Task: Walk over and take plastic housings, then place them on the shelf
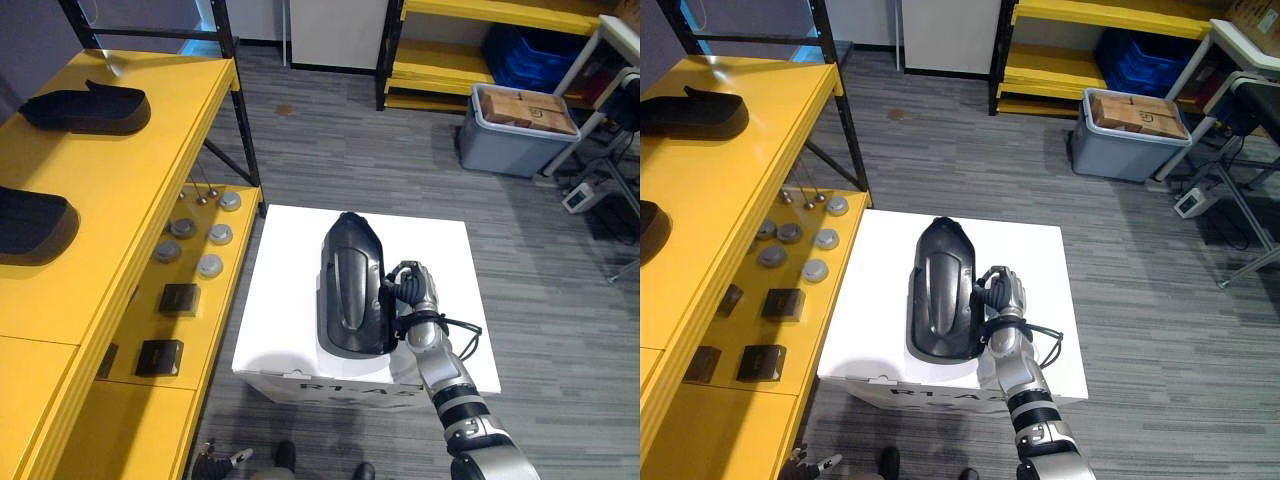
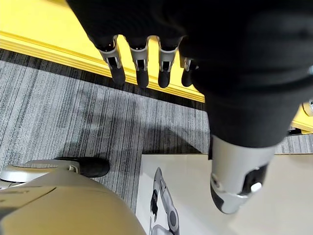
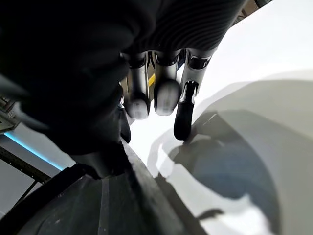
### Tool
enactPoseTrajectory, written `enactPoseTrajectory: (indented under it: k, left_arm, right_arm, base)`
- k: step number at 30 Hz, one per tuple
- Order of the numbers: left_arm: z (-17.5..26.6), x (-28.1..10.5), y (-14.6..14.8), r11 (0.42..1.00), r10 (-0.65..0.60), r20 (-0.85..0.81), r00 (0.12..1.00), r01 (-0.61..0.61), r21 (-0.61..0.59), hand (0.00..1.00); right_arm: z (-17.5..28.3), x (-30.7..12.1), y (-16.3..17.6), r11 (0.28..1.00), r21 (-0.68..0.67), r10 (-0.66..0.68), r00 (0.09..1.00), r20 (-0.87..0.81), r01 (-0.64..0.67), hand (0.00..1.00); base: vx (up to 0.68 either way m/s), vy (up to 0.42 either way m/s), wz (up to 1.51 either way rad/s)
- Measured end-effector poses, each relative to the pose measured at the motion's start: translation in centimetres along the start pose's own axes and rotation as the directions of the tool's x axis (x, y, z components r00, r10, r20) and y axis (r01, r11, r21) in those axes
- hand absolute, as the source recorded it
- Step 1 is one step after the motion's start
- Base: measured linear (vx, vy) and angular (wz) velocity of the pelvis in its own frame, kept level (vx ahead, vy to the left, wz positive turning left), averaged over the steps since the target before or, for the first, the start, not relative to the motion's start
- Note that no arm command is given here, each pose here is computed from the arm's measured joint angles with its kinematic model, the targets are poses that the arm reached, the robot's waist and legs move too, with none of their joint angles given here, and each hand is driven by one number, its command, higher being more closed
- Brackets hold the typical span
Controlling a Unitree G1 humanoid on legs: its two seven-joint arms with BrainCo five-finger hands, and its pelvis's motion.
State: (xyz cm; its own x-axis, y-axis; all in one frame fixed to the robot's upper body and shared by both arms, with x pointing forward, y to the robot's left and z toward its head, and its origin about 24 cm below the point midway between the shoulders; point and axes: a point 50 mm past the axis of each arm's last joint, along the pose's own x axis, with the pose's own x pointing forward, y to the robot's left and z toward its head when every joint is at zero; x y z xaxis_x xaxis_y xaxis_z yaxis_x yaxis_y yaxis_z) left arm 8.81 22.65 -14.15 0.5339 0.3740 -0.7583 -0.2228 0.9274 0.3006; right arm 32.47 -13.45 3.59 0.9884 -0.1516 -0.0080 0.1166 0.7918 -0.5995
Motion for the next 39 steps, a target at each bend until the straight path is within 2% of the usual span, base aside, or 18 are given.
enactPoseTrajectory:
  k: [8, 17, 19, 20, 23, 25, 27, 30, 32, 37, 39]
  left_arm:
    - [0.0, 0.0, 0.0, 1.000, 0.001, 0.000, 1.000, -0.001, -0.002, 0.00]
    - [-0.2, -0.1, 0.5, 0.998, 0.033, -0.007, 0.999, -0.033, -0.046, 0.00]
    - [0.4, -0.1, 0.3, 0.997, 0.038, 0.017, 0.999, -0.037, -0.072, 0.00]
    - [3.6, -0.4, 0.6, 0.988, 0.096, 0.166, 0.981, -0.073, -0.136, 0.00]
    - [3.9, -0.5, 0.7, 0.987, 0.105, 0.178, 0.978, -0.081, -0.141, 0.00]
    - [4.6, -0.8, 1.0, 0.977, 0.137, 0.200, 0.970, -0.098, -0.191, 0.00]
    - [8.5, -3.2, 2.6, 0.930, 0.263, 0.372, 0.890, -0.131, -0.343, 0.00]
    - [13.7, -6.4, 5.2, 0.886, 0.405, 0.577, 0.709, -0.151, -0.437, 0.00]
    - [15.9, -8.2, 5.7, 0.878, 0.441, 0.652, 0.617, -0.144, -0.457, 0.00]
    - [18.5, -10.4, 5.5, 0.873, 0.461, 0.732, 0.502, -0.107, -0.476, 0.00]
    - [19.8, -12.0, 4.7, 0.885, 0.433, 0.787, 0.440, -0.042, -0.464, 0.00]
  right_arm:
    - [-0.8, -0.6, -0.7, 0.999, 0.043, -0.025, 0.999, -0.023, 0.026, 1.00]
    - [0.0, -2.0, -3.5, 0.973, 0.171, -0.164, 0.986, 0.024, 0.157, 1.00]
    - [0.4, -2.3, -4.2, 0.963, 0.198, -0.197, 0.980, 0.042, 0.185, 1.00]
    - [0.9, -3.5, -5.2, 0.949, 0.225, -0.247, 0.964, 0.098, 0.220, 1.00]
    - [0.7, -3.8, -5.6, 0.949, 0.214, -0.257, 0.961, 0.106, 0.231, 1.00]
    - [0.9, -4.0, -5.8, 0.947, 0.217, -0.266, 0.957, 0.117, 0.237, 1.00]
    - [1.5, -4.3, -6.3, 0.941, 0.229, -0.285, 0.948, 0.143, 0.248, 1.00]
    - [2.8, -4.7, -6.8, 0.933, 0.254, -0.308, 0.930, 0.200, 0.254, 1.00]
    - [3.4, -5.0, -7.0, 0.929, 0.268, -0.319, 0.919, 0.233, 0.254, 1.00]
    - [3.6, -5.2, -6.8, 0.934, 0.269, -0.304, 0.920, 0.248, 0.237, 1.00]
    - [3.8, -5.2, -6.6, 0.937, 0.269, -0.294, 0.921, 0.254, 0.224, 1.00]
  base:
    - [0.00, 0.000, 0.00]
    - [0.00, 0.001, 0.01]
    - [-0.04, 0.019, 0.05]
    - [-0.06, 0.021, 0.04]
    - [-0.02, 0.005, 0.03]
    - [0.00, -0.002, 0.03]
    - [0.01, -0.004, 0.07]
    - [0.01, -0.014, 0.10]
    - [0.00, -0.004, 0.02]
    - [-0.02, -0.004, 0.00]
    - [0.00, 0.000, 0.00]
